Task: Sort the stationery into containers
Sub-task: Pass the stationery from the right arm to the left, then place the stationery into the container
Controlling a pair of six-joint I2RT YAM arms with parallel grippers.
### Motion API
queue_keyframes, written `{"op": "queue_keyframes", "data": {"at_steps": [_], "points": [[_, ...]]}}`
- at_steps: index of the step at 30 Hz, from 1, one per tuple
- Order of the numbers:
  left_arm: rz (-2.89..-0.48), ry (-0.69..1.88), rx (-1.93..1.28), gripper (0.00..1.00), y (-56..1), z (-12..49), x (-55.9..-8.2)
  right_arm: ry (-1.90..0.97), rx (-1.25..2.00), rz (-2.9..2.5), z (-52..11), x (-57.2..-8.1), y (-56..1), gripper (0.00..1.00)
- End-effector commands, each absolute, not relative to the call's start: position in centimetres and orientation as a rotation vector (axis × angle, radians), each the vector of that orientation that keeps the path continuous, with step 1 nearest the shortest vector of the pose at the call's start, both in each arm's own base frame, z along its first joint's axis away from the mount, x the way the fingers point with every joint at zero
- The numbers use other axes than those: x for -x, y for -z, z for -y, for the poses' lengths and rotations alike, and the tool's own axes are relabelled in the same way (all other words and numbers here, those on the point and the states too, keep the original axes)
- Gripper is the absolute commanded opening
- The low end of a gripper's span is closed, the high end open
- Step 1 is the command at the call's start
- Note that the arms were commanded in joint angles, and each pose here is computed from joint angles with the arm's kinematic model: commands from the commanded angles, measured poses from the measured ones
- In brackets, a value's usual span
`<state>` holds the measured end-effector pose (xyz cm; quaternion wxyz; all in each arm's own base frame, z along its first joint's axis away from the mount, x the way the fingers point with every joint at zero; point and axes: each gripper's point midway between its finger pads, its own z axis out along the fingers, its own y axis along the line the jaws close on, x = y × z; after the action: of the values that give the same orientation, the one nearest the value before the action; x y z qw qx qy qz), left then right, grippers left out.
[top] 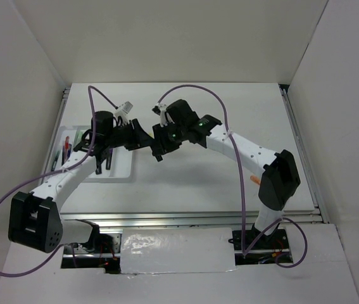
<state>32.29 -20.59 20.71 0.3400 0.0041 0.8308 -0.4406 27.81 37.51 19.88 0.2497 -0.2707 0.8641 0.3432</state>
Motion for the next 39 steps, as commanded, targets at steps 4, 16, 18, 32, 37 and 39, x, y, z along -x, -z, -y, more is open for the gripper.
{"op": "queue_keyframes", "data": {"at_steps": [4,16,18,32,37,39], "points": [[-2.116,1.26,-0.017,0.15,-21.8,20.3,-31.3,-1.006,0.773,-2.152,-39.3,-28.1,-25.7,0.01],[-2.474,0.474,-0.08,0.0,-17.4,5.3,-34.7,-0.956,0.656,-2.209,-31.8,-31.9,-24.0,0.8],[-2.555,0.321,-0.043,0.0,-15.8,2.3,-34.6,-0.93,0.633,-2.234,-30.2,-32.7,-23.1,0.79],[-2.74,0.156,-0.041,0.17,-8.9,-3.6,-37.2,-0.57,0.536,-2.373,-25.9,-40.4,-16.7,0.68],[-2.768,0.184,-0.032,0.27,-7.6,-3.2,-37.4,-0.485,0.528,-2.427,-26.1,-43.4,-13.9,0.69],[-2.77,0.199,-0.028,0.33,-7.4,-3.1,-37.3,-0.477,0.533,-2.419,-26.6,-44.3,-13.9,0.7]]}}
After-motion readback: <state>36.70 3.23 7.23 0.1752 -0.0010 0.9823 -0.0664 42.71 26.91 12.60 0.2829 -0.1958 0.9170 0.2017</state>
